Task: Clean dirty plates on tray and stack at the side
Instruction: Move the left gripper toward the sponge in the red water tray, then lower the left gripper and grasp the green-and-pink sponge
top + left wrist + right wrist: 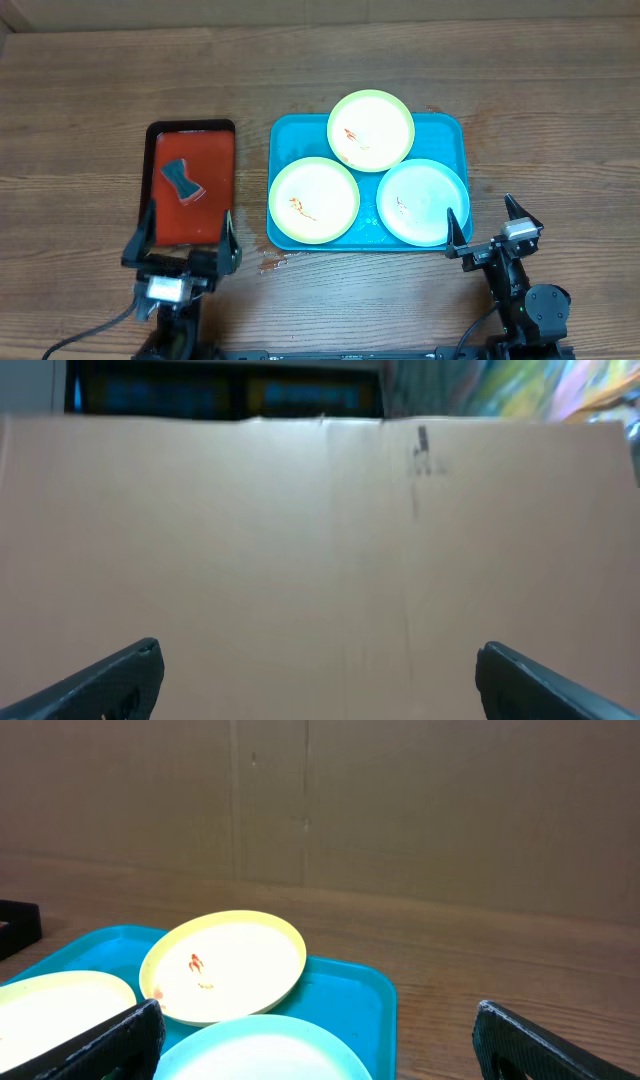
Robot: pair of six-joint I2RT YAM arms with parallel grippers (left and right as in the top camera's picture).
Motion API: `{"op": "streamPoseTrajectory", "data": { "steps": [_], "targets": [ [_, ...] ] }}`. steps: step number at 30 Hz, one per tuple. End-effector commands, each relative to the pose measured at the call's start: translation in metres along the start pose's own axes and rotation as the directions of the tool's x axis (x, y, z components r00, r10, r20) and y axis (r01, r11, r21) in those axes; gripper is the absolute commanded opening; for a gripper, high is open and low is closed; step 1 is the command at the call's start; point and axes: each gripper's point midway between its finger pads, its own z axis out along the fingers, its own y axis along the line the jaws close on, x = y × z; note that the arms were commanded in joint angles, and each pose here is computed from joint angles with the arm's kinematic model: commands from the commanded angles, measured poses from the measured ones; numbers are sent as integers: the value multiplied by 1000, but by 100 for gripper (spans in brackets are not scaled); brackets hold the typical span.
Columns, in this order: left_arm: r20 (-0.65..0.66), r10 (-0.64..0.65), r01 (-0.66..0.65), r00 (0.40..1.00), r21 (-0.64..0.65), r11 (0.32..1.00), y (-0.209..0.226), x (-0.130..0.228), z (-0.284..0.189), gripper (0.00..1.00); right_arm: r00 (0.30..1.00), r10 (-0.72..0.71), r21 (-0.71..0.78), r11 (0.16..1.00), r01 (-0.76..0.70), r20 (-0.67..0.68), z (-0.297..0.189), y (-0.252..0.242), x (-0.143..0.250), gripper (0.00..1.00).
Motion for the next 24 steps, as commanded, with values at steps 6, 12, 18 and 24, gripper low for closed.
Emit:
{"op": "streamPoseTrajectory", "data": {
  "steps": [6,12,18,24],
  "targets": [
    [-178,156,-161,971,-14,987,12,-37,40,100,1000,7,2,1000,-7,2,0,0,2,100],
    [-623,61,-24,780,67,997,12,17,87,100,1000,7,2,1000,-7,2,0,0,2,100],
    [-819,2,143,574,103,984,3,74,118,100,1000,7,2,1000,-7,2,0,0,2,100],
    [-903,-347,24,253,-352,936,58,138,99,100,1000,7,2,1000,-7,2,0,0,2,100]
  ]
}}
